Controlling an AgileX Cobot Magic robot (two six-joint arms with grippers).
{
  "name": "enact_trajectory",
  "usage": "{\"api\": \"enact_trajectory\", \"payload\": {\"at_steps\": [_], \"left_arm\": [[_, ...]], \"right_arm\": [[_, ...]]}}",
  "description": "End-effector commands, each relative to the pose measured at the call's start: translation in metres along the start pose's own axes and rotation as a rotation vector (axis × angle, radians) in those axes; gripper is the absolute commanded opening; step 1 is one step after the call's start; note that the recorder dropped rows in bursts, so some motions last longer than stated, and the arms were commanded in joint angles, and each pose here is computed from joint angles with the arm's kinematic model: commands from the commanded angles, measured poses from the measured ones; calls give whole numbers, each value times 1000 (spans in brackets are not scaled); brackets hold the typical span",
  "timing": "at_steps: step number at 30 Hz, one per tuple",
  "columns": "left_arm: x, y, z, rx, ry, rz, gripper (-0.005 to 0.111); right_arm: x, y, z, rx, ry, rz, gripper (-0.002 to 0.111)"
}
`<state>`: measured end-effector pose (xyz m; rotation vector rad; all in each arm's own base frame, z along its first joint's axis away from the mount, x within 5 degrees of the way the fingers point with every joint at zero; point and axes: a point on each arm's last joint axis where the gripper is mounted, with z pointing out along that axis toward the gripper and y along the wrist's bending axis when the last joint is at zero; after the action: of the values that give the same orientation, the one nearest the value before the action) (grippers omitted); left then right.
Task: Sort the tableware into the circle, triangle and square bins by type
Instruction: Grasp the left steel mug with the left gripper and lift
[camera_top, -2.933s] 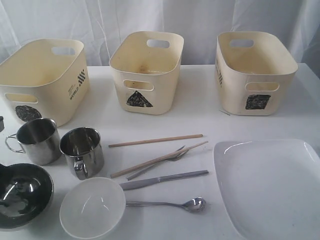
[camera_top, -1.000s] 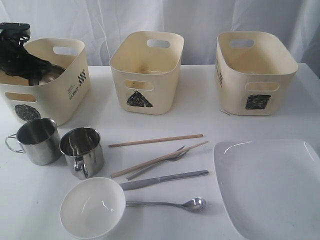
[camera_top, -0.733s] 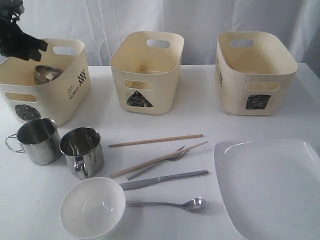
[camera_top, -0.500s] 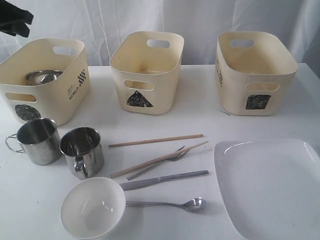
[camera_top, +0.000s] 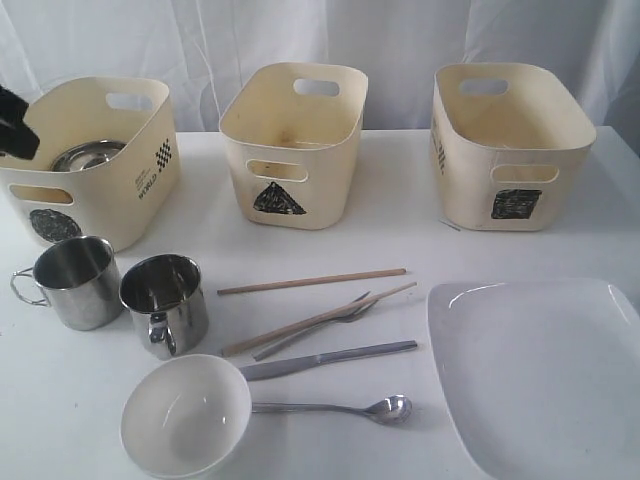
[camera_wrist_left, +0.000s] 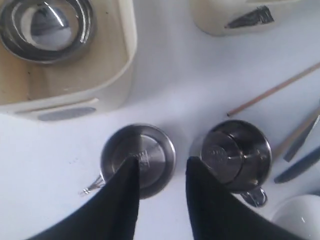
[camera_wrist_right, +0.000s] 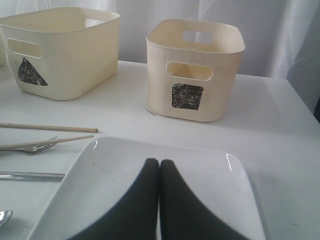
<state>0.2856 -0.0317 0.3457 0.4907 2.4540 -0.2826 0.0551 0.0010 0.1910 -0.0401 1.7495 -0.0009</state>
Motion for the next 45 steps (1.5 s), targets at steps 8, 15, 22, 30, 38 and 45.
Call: {"api": "enact_trajectory", "payload": {"at_steps": [8,15,22,30,38,45], "left_arm": [[63,-8,33,-35,18,20,48],[62,2,52,-85,-13,14,58],[67,19,100,-106,52,-20,58],[78,36,148,-145,95,-47,55],[81,32,145,-111,137,-58,0],[47,10,60,-104,-25,22,0]], "right_arm": [[2,0,0,7,-4,17,0],[2,0,0,7,-4,17,0],[2,0,0,7,-2,17,0],[2,0,0,7,-4,17,0],[2,0,0,6,-3,20,0],[2,0,0,6,-4,20,0]]}}
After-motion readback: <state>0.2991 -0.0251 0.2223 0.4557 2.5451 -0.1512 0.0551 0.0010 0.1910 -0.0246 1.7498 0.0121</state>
